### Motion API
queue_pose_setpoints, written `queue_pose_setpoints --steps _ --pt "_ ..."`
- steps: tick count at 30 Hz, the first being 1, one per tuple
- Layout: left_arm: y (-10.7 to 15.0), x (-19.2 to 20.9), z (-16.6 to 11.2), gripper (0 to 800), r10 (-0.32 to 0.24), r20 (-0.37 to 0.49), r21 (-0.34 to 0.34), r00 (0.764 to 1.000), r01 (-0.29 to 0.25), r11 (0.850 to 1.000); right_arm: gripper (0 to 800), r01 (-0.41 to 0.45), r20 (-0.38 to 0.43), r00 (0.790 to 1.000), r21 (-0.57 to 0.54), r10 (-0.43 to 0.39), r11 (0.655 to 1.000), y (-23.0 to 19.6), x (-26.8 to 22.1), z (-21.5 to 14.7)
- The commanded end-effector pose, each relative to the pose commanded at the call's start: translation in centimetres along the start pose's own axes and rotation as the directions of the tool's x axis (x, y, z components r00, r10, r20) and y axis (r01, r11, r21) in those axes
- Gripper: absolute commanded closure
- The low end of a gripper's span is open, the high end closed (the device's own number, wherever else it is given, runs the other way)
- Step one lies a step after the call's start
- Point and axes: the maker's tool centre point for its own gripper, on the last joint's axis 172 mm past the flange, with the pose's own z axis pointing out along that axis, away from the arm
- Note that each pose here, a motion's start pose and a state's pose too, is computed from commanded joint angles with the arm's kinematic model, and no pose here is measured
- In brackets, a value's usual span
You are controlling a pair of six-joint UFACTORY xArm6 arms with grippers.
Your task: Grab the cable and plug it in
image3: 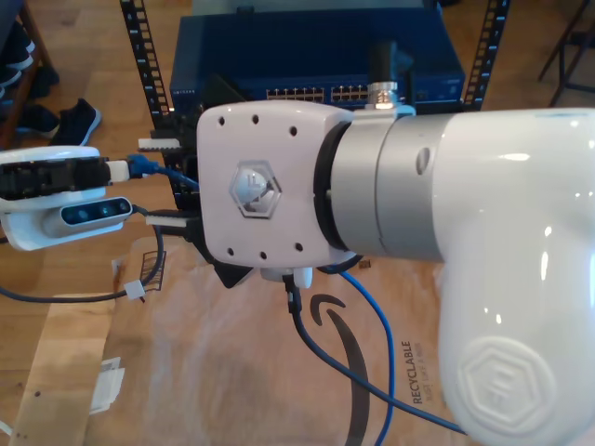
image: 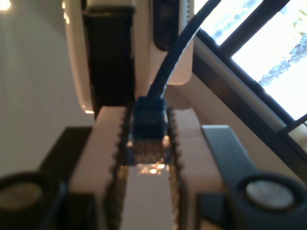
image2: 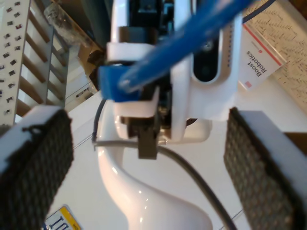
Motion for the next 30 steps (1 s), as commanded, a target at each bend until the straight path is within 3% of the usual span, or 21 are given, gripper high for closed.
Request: queue_pose_setpoints --steps 30 --pt "-0.52 0.10 0.67 780 0.004 -0.015 0.021 1.000 -0.003 1.000 576 -0.004 -0.004 1.000 0.032 0.004 0.999 -0.62 0.30 -0.01"
